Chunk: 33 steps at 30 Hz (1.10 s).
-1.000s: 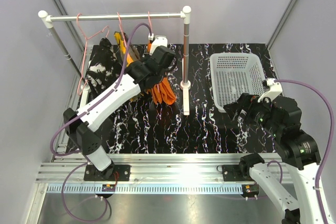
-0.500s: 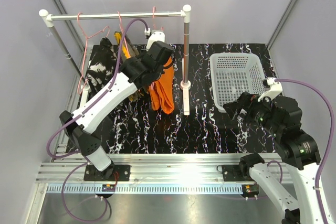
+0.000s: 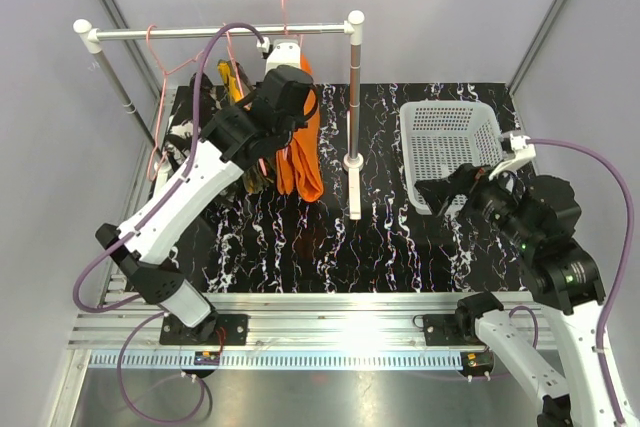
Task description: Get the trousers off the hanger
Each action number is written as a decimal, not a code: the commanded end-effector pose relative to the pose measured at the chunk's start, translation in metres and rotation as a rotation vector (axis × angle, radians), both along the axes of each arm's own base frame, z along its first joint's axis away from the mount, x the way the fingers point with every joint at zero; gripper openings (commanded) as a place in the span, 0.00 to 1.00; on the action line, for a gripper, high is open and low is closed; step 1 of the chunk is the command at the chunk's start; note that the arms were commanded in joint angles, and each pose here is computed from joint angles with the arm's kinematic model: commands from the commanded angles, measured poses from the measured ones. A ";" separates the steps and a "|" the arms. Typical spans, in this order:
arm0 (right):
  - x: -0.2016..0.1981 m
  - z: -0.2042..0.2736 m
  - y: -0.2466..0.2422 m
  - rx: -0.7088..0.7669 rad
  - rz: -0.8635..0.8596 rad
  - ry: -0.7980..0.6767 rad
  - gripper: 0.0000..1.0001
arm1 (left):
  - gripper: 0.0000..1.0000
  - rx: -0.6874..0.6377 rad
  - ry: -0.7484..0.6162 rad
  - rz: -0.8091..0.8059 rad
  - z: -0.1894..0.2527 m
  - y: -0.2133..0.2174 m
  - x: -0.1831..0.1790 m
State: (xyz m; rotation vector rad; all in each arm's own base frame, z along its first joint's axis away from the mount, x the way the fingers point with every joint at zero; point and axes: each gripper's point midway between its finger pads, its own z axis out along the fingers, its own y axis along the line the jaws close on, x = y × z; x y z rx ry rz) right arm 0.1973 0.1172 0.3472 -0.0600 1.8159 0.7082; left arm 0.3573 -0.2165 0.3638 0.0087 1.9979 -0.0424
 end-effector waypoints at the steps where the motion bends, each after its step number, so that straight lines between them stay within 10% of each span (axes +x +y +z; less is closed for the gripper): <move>1: 0.006 0.031 0.032 0.022 0.188 -0.113 0.99 | 0.00 -0.286 -0.259 0.022 0.104 0.009 -0.016; 11: 0.052 0.007 0.080 -0.130 0.303 -0.060 0.99 | 0.00 -0.547 -0.147 0.023 0.078 0.003 -0.068; 17: 0.014 -0.001 0.142 -0.235 0.394 -0.235 0.99 | 0.00 -0.710 -0.112 -0.022 0.069 -0.009 -0.099; 33: -0.004 -0.022 0.200 -0.185 0.273 -0.328 0.91 | 0.00 -0.798 -0.079 -0.084 0.070 -0.045 -0.127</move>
